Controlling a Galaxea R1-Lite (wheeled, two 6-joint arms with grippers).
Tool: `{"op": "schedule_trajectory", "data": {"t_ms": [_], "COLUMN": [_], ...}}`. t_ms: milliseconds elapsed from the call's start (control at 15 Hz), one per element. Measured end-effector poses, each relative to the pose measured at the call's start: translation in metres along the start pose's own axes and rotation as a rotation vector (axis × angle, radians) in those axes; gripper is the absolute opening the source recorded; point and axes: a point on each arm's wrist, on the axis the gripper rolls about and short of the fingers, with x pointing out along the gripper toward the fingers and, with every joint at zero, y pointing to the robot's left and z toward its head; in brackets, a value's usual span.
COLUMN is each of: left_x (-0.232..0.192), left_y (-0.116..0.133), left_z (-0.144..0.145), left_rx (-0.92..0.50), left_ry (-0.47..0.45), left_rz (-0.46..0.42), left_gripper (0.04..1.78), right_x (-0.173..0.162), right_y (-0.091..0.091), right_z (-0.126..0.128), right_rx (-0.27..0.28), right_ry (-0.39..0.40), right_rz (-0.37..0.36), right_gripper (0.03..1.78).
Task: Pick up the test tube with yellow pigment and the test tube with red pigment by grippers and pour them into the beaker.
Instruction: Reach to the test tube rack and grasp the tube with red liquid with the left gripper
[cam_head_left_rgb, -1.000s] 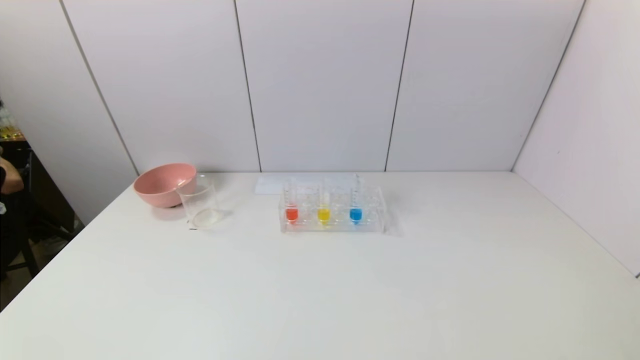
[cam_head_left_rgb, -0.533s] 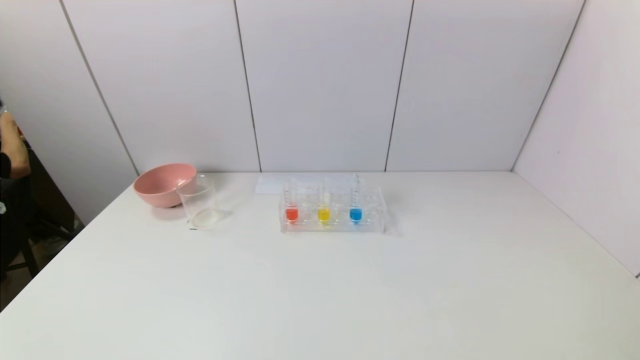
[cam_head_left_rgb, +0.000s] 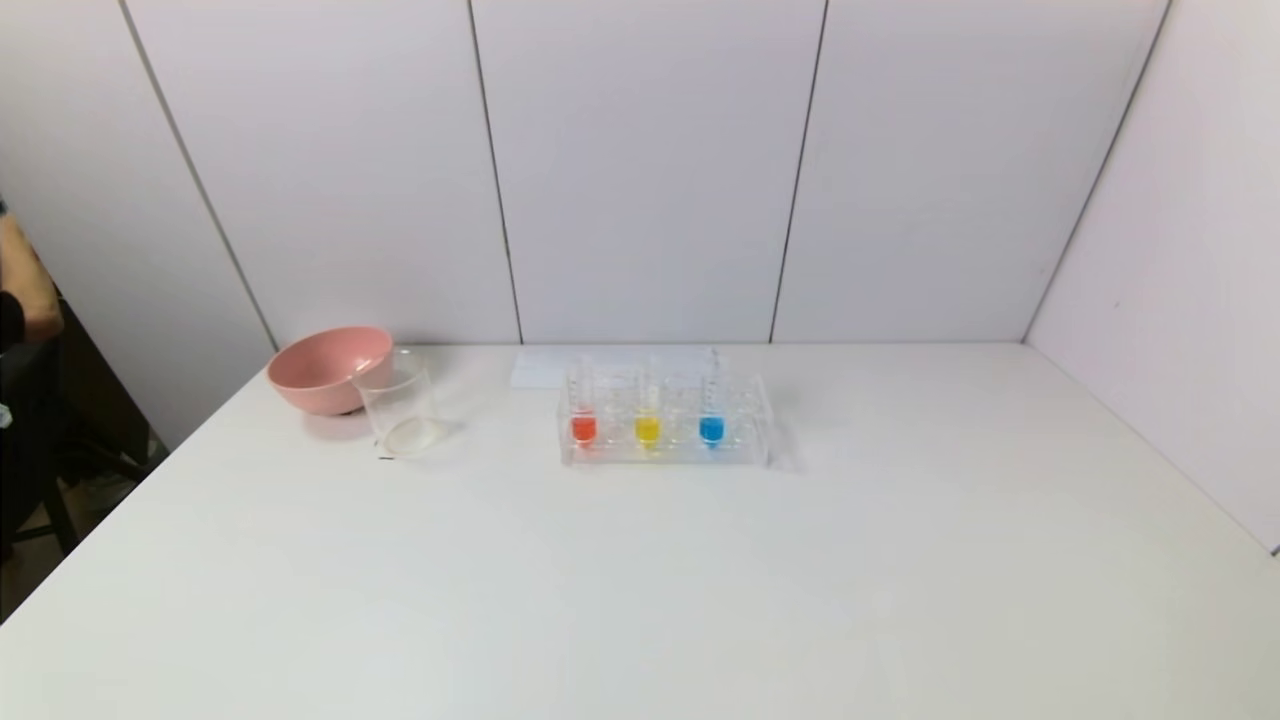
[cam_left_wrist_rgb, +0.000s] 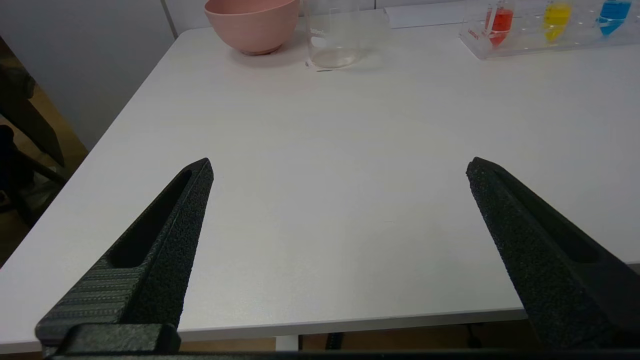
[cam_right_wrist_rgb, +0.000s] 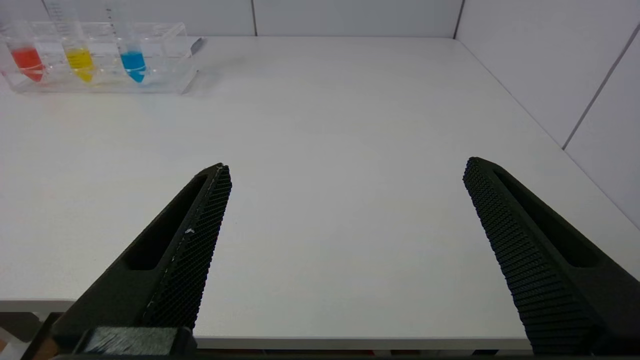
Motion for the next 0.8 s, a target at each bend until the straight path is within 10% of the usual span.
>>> {"op": "schedule_trajectory", "data": {"t_ms": [800], "left_x": [-0.008], "left_y": [0.001], "left_z": [0.028], "left_rx": [0.0], "left_ry": [-0.058], "left_rz": [-0.009], "left_gripper": [1.78], "right_x": [0.0], "right_y": [0.0], "right_z": [0.0], "right_rx": [0.0], "right_ry": [0.0], "right_rz": [-0.001], "right_gripper": [1.7]}}
